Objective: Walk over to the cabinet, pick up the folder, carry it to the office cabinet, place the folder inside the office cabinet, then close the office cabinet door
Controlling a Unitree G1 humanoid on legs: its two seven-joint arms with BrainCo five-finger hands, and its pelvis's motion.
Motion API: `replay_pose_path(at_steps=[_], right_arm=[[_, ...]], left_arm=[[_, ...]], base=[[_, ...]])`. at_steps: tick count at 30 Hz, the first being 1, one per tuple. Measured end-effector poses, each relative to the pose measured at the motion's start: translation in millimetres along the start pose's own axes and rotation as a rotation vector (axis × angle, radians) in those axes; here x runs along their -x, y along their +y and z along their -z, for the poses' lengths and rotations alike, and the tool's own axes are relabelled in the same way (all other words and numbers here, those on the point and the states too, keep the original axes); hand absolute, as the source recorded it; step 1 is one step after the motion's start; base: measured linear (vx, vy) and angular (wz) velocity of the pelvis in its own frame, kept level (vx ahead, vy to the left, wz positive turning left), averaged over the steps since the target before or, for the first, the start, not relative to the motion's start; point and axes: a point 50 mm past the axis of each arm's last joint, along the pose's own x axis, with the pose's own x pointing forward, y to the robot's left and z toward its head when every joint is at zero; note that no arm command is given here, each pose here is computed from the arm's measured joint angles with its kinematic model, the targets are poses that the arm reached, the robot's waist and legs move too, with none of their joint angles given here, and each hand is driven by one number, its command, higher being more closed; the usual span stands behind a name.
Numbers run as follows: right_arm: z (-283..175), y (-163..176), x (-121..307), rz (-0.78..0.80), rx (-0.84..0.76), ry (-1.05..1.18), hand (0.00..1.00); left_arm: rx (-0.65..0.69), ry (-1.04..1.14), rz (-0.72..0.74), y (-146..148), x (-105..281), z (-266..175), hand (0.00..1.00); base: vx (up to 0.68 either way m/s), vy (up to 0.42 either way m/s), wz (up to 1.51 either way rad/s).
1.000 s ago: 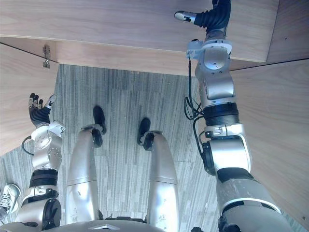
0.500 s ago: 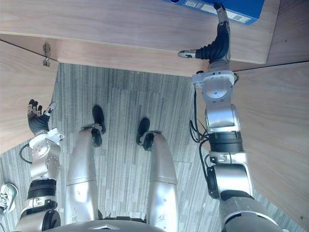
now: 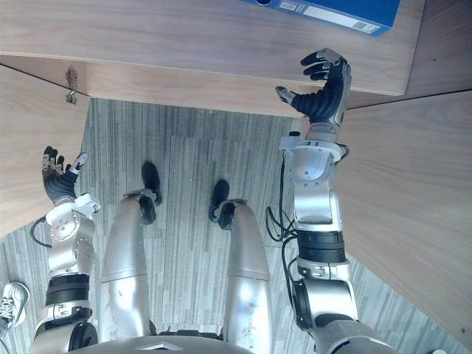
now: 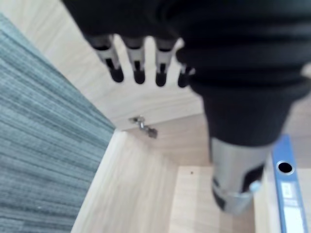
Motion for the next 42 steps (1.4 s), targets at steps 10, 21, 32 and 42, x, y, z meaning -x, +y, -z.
replay_pose_path(at_steps=[10, 21, 32, 42], right_arm=[[-12.9, 10.3, -30.7, 0.084, -0.035, -0.038, 1.0], [-22.9, -2.0, -73.0, 0.137, -0.074, -0.051, 1.0], [-33.6, -5.0, -103.0, 0.109, -0.071, -0.058, 1.0], [-57.0, -16.6, -127.1, 0.136, -0.132, -0.102, 1.0]], left_arm=[[-0.009, 0.039, 0.015, -9.2, 3.7, 12.7, 0.0], [-0.011, 0.053, 0.007, -12.1, 7.3, 21.3, 0.0], [-0.016, 0.067, 0.006, -10.6, 8.1, 26.4, 0.0], [-0.005, 0.054, 0.003, -6.5, 2.5, 21.1, 0.0]], base=[[0.0, 0.002, 0.0], [0.0, 0.018, 0.04], [0.0, 0.003, 0.01], [-0.01, 0.013, 0.02]])
